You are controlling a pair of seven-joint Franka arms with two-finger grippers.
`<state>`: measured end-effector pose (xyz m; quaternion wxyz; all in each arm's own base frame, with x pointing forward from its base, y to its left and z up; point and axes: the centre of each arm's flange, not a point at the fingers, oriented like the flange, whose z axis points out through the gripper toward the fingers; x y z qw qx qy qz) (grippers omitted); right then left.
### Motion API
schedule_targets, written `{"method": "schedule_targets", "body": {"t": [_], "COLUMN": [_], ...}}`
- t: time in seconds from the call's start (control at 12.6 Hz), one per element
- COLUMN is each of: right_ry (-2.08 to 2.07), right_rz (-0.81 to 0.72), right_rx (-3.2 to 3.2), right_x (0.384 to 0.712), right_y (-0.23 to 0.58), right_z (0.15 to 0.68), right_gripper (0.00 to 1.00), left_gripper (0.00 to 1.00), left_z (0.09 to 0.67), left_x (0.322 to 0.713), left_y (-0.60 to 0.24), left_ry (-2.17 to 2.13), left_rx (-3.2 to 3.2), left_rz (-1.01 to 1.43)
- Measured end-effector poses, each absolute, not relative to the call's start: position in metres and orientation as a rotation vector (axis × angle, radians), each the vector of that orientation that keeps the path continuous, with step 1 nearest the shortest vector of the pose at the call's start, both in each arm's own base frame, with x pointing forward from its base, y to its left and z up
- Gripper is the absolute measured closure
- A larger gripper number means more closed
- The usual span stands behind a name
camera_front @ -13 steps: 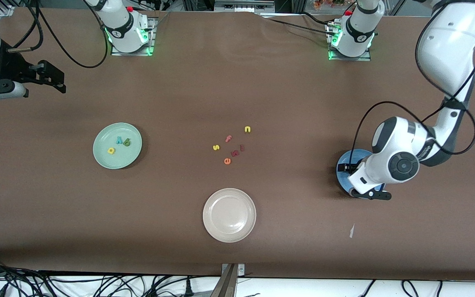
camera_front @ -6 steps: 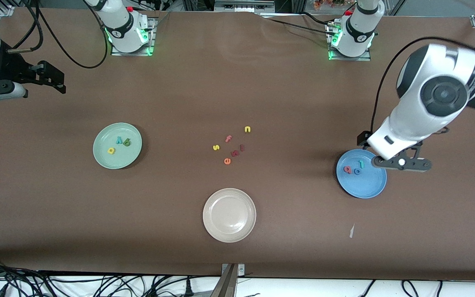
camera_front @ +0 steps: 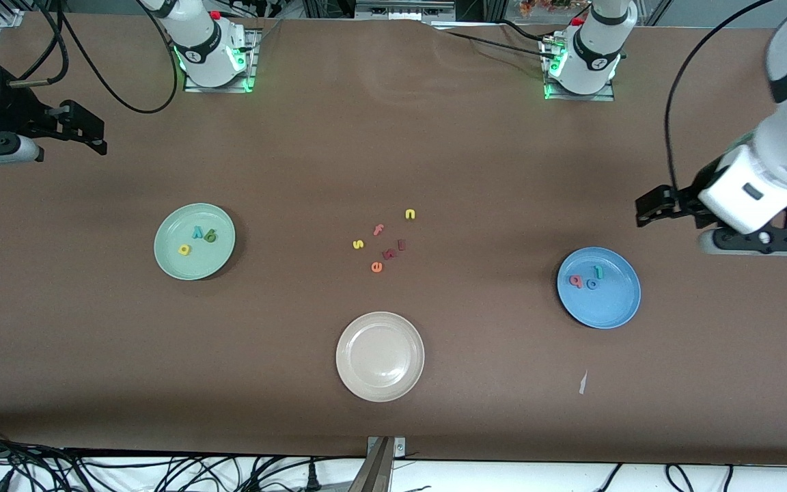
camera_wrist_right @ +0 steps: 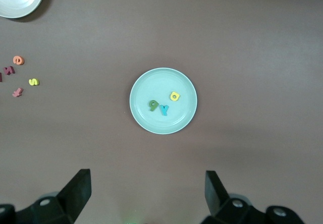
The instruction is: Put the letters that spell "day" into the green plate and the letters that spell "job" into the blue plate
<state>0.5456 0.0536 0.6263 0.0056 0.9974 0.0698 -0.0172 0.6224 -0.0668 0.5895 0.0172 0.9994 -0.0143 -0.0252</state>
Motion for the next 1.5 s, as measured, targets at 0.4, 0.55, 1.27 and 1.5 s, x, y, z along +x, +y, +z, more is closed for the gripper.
{"method": "schedule_targets", "body": {"t": [0.4, 0.55, 1.27, 1.5], "right_ry": [0.226, 0.23, 0.234, 0.236], "right_rz": [-0.053, -0.05, -0.047, -0.047], "right_rx": [3.122, 3.122, 3.122, 3.122], "right_x": [0.545, 0.545, 0.545, 0.545], "right_y": [0.056, 0.058, 0.059, 0.06], "right_z": [0.627, 0.628, 0.629, 0.629], "right_gripper": [0.0, 0.0, 0.0, 0.0], "left_gripper": [0.0, 0.0, 0.0, 0.0], "left_z": [0.61, 0.599, 0.599, 0.599], "left_x": [0.605, 0.594, 0.559, 0.559], "left_y": [-0.066, -0.065, -0.044, -0.046], "left_ry": [-0.046, -0.034, 0.024, 0.018], "left_rx": [3.106, 3.104, 3.123, 3.123], "left_rz": [-0.037, 0.014, 0.007, 0.003]}}
